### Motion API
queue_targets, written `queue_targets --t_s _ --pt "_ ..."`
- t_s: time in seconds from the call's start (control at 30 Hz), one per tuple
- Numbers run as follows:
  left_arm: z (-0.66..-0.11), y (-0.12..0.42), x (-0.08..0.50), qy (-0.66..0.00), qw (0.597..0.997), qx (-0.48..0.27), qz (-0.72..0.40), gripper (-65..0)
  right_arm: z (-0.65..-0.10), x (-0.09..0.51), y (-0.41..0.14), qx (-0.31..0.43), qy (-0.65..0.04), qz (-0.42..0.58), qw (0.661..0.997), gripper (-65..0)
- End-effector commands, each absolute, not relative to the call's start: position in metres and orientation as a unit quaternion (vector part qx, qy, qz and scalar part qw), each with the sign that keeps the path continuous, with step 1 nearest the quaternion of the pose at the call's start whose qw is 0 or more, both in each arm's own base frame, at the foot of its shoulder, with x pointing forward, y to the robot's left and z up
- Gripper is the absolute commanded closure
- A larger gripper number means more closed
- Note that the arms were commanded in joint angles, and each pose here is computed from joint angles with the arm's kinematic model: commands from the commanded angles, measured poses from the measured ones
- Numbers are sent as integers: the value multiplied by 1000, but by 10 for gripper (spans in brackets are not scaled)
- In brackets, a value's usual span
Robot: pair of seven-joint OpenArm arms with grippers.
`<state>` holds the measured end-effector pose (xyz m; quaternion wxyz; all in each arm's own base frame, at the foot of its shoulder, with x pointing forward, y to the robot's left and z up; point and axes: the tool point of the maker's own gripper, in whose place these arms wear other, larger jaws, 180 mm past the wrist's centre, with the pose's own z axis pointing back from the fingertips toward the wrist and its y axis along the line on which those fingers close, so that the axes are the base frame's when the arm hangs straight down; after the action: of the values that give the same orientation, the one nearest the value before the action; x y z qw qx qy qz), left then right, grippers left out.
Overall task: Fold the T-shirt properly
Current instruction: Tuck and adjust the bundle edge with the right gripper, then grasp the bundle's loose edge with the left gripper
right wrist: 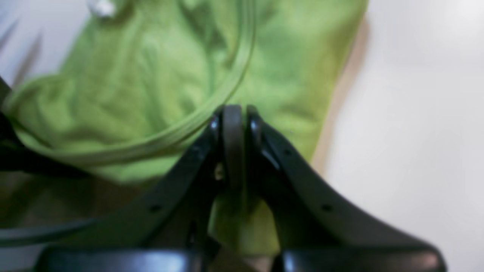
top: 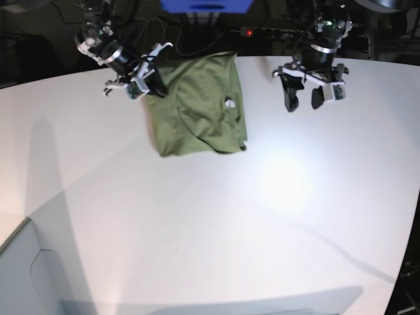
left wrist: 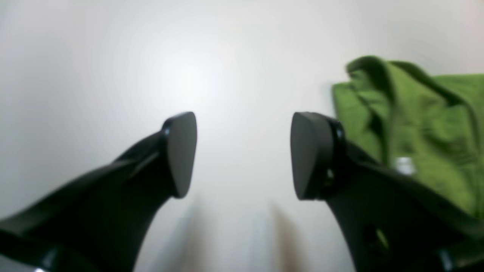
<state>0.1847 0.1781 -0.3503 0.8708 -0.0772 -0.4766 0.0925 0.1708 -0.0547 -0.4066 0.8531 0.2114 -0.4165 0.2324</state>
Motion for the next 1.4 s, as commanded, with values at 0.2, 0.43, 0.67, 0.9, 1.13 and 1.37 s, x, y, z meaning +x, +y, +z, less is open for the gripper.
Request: queue_targets --t_s 0.2,0.43,0.67,0.9,1.13,1.37 --pt "-343 151 188 -482 859 -139 104 -378 -388 172 -54 231 -465 210 829 0" --pt "-345 109 194 -474 855 -190 88 -379 -345 174 -55 208 -506 234 804 0" --pt "-352 73 196 -459 854 -234 72 -379 -349 164 -57 204 -490 239 813 0" --pt "-371 54 201 -441 858 -252 73 -379 -360 161 -77 176 -468 234 834 0" --pt "-399 56 193 -410 875 -244 82 -379 -363 156 -90 162 -461 224 843 0" --pt "-401 58 194 -409 877 -240 80 -378 -363 155 -90 162 -460 225 844 0"
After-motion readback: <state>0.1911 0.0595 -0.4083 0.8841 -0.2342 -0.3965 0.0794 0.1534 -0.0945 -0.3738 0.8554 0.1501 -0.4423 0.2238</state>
